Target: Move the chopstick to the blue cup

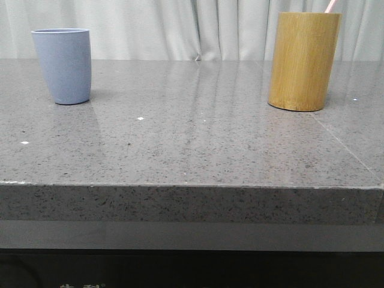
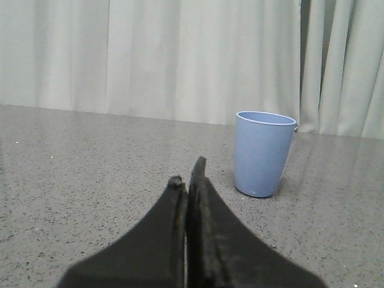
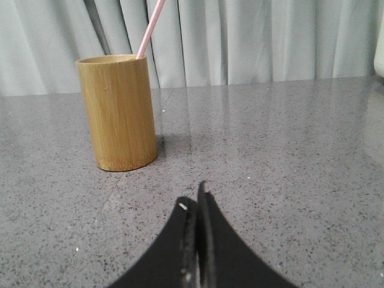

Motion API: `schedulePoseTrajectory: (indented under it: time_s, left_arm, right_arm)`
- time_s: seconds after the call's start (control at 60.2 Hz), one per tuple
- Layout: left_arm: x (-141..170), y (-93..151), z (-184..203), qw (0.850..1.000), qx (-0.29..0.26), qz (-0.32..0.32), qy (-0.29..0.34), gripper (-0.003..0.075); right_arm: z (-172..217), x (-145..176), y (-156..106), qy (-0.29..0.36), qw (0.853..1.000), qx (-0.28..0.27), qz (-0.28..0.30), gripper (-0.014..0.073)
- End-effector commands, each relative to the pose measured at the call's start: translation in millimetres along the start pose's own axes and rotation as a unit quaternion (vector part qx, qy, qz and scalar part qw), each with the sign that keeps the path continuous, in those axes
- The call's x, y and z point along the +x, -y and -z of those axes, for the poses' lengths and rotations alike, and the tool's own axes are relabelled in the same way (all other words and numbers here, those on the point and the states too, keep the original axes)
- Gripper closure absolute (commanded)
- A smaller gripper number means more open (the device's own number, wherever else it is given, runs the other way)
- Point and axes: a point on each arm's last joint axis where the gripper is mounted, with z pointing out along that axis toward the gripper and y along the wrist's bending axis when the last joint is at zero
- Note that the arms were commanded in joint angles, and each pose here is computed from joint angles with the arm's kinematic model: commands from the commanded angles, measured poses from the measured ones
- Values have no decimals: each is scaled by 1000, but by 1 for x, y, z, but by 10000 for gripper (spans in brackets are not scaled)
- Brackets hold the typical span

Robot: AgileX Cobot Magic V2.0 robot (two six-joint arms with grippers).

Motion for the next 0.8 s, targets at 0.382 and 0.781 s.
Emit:
schedulePoseTrajectory:
  time_s: [0.382,0.781]
  left_arm:
    - [-136,13,9,998,19,7,63,739]
    - [-168,18,-48,996,20,6,-84,739]
  right_arm:
    - [18,-140,-18,76,995,4,59,663]
    - [-32,-180,-22,-67,995,23,64,663]
